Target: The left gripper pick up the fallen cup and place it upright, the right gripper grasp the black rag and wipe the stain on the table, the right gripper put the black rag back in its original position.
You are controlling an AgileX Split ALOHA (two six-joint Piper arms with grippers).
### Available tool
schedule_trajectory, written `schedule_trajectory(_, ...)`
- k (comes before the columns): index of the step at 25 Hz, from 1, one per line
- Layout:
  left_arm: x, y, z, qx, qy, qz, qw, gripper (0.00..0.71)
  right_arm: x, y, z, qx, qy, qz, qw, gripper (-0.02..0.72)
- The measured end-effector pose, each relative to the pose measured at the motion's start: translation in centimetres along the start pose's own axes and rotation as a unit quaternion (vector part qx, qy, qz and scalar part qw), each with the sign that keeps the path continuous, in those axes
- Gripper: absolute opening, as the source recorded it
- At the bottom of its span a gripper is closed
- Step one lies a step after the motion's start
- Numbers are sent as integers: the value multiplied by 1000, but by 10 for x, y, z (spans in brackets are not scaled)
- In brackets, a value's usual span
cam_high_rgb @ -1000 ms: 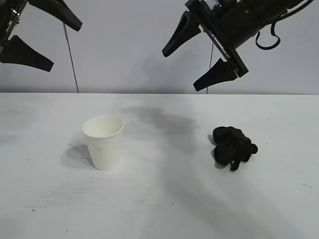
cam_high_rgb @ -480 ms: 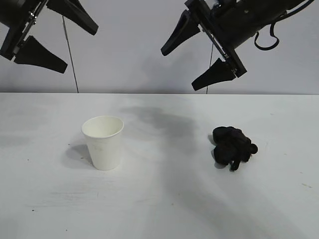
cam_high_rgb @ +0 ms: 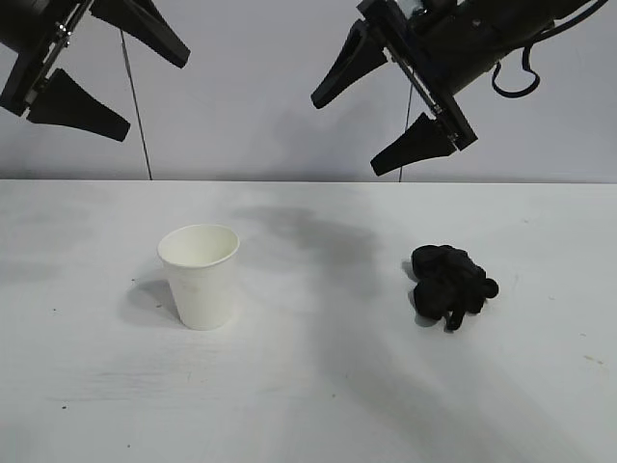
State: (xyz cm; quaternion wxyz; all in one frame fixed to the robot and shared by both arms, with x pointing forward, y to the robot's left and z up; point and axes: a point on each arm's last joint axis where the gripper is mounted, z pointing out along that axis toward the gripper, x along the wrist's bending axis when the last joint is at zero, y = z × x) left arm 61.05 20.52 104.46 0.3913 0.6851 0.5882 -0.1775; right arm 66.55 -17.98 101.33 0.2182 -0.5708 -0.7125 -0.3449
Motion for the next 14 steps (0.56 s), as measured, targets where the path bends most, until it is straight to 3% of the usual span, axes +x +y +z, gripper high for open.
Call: schedule_trajectory(14, 0, 0, 0, 0, 0, 0, 1000, 657, 1, 0, 0, -3, 6, 2, 1000, 652)
